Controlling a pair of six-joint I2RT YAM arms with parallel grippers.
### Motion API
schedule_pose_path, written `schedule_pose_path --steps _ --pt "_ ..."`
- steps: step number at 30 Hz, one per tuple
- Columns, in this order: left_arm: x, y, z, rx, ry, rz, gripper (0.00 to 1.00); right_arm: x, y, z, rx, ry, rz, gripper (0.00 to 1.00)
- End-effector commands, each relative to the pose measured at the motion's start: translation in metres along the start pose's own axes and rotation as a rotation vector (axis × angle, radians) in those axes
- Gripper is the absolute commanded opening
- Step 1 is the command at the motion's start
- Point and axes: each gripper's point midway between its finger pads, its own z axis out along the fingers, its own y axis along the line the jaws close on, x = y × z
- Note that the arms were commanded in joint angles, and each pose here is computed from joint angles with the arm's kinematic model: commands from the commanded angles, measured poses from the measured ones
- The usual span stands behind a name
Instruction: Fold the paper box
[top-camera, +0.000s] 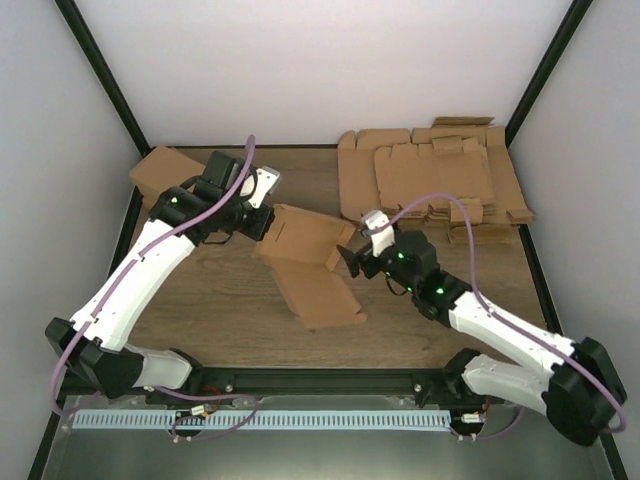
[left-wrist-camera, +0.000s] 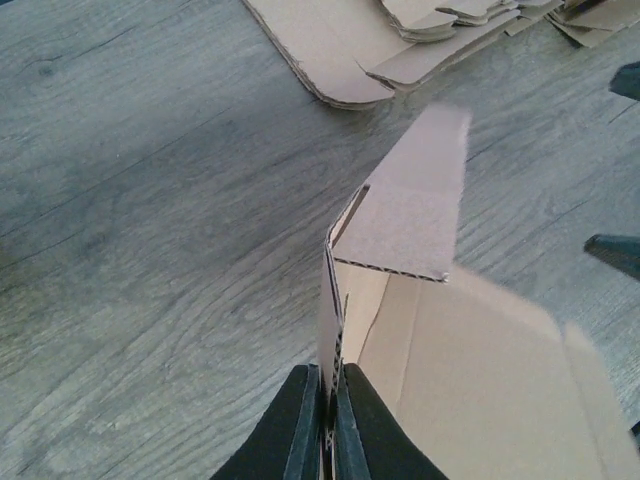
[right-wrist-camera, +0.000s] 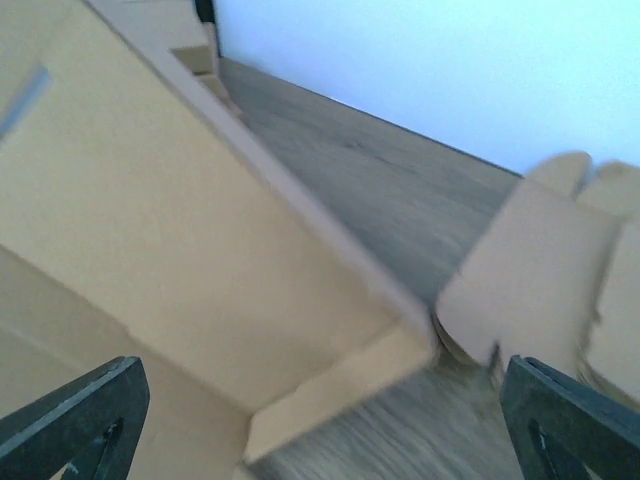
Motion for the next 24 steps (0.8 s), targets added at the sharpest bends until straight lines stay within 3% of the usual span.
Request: schedule_pose_path --steps 1,5,10,13,17,21,24 --pt "-0.006 -0.006 -0.017 0.022 -0.039 0.017 0.08 -0.069 0.027 0.010 -0.060 -0.163 -0.165 1.00" --pt "-0.005 -0.007 -0.020 0.025 -0.044 0.016 0.08 -0.113 0.037 0.003 -0.102 -0.323 -0.178 1.00" --pt "-0.005 -0.010 -0.021 0.040 -0.047 0.019 0.08 -0.117 0.064 0.031 -0.239 -0.234 -0.283 1.00" --pt "-0.005 -0.011 -0.019 0.050 -0.045 0.019 0.08 -0.110 0.071 0.050 -0.207 -0.190 -0.373 0.99" --pt "-0.005 -0.012 -0.020 0.054 -0.050 0.024 0.08 -0.102 0.077 0.068 -0.199 -0.157 -0.450 0.75" --pt "-0.005 -0.012 -0.021 0.049 -0.053 0.025 0.08 -0.099 0.079 0.076 -0.187 -0.154 -0.471 0.65" --pt "-0.005 -0.012 -0.021 0.049 -0.052 0.025 0.08 -0.094 0.080 0.084 -0.189 -0.135 -0.482 0.44"
